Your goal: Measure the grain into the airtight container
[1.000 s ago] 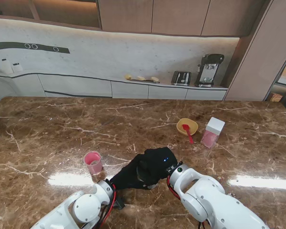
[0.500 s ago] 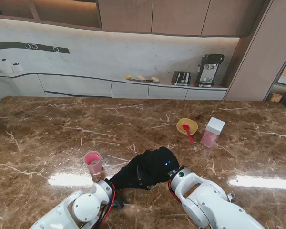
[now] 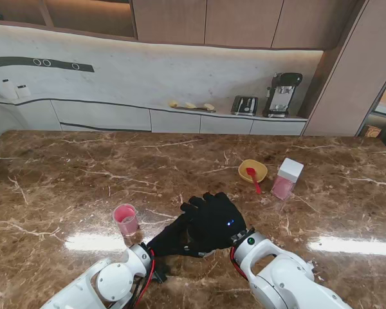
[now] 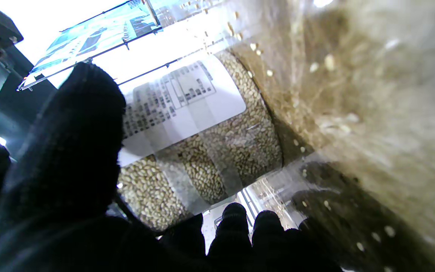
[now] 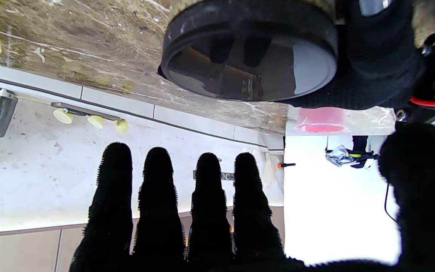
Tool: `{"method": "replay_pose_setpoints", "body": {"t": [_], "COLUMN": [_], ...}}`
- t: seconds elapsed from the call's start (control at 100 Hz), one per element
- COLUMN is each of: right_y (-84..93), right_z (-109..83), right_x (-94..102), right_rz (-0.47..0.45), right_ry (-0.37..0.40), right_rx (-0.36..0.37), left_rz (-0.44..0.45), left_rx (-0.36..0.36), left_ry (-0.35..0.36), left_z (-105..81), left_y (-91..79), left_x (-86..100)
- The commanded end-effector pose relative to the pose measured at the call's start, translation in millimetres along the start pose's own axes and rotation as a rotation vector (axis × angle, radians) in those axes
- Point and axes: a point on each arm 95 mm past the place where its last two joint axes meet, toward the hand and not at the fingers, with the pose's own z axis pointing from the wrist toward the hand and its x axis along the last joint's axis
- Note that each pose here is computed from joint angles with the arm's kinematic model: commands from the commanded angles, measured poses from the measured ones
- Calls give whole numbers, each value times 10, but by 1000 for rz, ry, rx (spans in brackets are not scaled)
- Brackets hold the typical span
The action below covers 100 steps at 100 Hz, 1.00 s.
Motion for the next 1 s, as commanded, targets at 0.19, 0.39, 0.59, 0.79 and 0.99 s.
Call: {"method": "replay_pose_setpoints", "body": {"t": [0.19,0.39,0.59,0.79,0.99], "right_y": [-38,-20,-15,-20,-45], "right_z": [-110,-175,-279,-424,-554], "right_x": [2,-15,-68,-225,-410], "right_rz": [35,49,72,124,196], "right_ry": [-32,-58,-95,-140,-160], "right_rx": [2,-25,-47,-86,-132], "left_rz": [-2,6,44,101,178], "left_rx": [7,23,67,116,140], "left_ry": [2,43,117,162,173], "left_z": [-135,-224,-334,-435,-523], "left_y": [31,-52,-119,-204,-381], "left_x": [-42,81,287,445,574]}}
